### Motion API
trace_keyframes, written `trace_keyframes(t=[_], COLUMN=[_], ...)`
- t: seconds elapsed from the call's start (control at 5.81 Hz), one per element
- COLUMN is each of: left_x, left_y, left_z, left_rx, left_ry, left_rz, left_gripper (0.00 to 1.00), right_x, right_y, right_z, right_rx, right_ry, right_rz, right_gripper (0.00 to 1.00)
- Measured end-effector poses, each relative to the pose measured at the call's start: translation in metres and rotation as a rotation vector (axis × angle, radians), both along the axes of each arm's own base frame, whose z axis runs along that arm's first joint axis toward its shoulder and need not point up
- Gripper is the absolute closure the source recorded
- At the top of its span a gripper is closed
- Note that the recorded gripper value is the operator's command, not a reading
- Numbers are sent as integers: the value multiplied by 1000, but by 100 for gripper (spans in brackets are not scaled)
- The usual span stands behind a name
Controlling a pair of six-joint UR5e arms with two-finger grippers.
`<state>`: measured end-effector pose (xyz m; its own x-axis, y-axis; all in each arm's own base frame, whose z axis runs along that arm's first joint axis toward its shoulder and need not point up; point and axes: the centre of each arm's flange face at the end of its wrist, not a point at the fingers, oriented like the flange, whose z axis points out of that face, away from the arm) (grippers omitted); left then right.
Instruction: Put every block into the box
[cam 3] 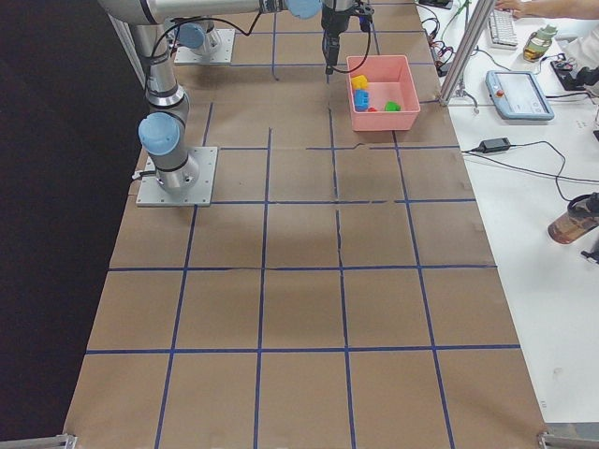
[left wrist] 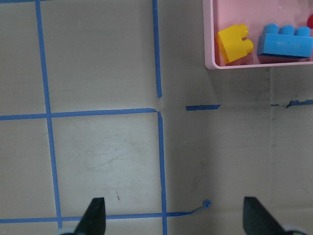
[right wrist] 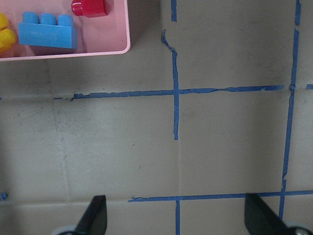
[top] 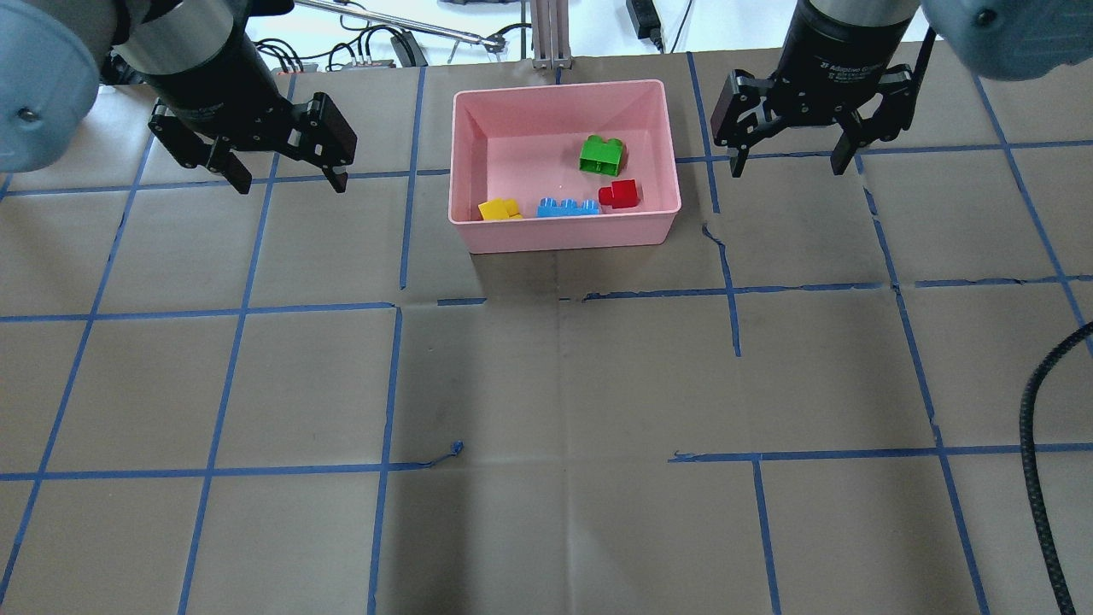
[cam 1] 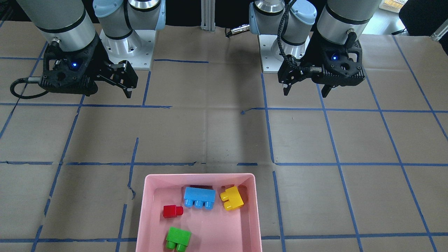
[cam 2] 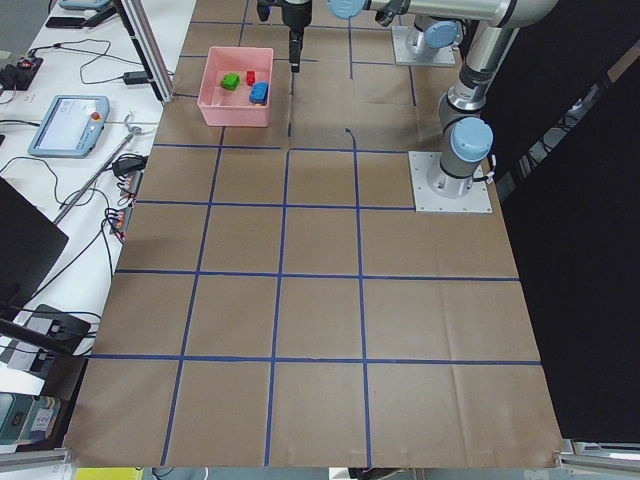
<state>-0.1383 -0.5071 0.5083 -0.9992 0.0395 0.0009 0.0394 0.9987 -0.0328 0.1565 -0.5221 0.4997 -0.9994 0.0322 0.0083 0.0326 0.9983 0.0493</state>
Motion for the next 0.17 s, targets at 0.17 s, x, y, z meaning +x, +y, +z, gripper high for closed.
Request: trace_keyframes(t=[0.17], left_x=[0], left_y=[0], left_z=[0], left_rx=[0], left_ry=[0], left_rz=[0], left_gripper=[1], right_x=[0], right_y=[-2], right_z=[-3], right_rx=[2], right_ry=[-2], right_rz=[0], right_gripper=[0])
